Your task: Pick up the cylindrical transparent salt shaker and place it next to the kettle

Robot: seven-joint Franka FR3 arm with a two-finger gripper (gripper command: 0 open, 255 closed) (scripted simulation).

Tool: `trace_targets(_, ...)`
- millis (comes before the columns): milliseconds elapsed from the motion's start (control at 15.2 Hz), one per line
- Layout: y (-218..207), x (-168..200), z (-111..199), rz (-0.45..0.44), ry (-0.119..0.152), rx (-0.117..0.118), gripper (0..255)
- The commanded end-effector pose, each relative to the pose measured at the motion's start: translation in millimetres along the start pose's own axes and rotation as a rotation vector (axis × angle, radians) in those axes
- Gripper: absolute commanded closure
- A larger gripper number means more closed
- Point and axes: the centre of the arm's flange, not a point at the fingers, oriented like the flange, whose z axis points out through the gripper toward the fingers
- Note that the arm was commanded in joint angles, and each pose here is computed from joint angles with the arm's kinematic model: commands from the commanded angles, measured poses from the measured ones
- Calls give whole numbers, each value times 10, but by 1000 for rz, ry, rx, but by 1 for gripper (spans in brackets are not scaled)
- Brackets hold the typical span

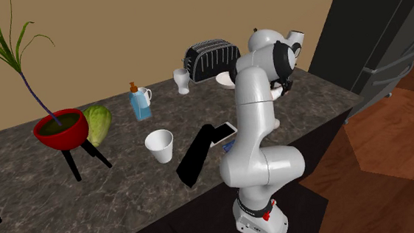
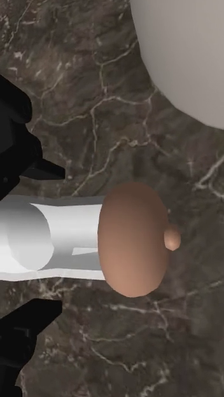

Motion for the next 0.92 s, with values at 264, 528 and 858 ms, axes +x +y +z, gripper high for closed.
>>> trace_targets(264, 0, 0, -132, 0, 0, 0, 0)
trace_targets(528, 0, 0, -500, 0, 0, 0, 0)
trace_targets(858, 0, 0, -500, 0, 0, 0, 0)
